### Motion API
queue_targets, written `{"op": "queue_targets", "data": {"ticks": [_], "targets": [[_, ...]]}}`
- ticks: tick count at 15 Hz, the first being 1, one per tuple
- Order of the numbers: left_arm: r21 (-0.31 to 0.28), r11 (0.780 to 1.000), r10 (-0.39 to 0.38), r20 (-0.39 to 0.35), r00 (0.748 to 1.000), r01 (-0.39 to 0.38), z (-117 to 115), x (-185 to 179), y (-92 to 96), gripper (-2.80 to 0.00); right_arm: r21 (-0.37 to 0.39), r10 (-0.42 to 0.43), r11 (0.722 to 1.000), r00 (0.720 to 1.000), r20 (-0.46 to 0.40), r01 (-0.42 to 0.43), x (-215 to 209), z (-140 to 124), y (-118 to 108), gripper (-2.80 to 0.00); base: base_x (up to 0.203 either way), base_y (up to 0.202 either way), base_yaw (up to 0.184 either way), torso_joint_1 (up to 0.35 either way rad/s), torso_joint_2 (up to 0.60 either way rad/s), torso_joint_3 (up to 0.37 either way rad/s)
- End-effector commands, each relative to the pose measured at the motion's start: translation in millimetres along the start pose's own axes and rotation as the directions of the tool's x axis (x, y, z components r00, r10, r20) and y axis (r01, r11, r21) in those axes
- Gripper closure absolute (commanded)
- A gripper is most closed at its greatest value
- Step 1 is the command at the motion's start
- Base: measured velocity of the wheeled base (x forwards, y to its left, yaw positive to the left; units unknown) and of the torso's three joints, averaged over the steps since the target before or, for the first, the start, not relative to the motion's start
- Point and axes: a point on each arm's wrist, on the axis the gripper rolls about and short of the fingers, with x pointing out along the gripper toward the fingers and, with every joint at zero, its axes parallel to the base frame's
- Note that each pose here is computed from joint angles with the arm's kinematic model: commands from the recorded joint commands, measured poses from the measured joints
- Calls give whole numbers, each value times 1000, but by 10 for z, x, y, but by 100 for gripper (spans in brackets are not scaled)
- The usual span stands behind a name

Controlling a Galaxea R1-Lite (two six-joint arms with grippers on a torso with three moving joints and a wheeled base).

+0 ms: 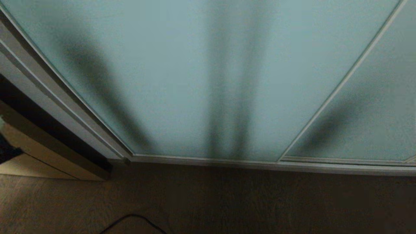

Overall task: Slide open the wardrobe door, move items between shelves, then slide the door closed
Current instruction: Open the door

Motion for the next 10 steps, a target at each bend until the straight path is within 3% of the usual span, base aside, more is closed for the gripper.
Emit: {"op": "queue_targets", "data": {"ticks": [1, 6, 10], "targets": [[-21, 1000, -12, 43, 999, 13, -135, -342, 158, 0, 0, 0, 1000, 1000, -1, 0, 1, 0, 0, 0, 0, 0, 0, 0, 0, 0], [-17, 999, -51, 48, 998, 52, -590, -979, 450, 0, 0, 0, 1000, 1000, -1, 0, 1, 0, 0, 0, 0, 0, 0, 0, 0, 0], [42, 994, -92, -98, 991, 97, -965, -1237, 550, 0, -1, 0, 1000, 1000, 0, 0, 0, 0, 0, 0, 0, 0, 0, 0, 0, 0]]}}
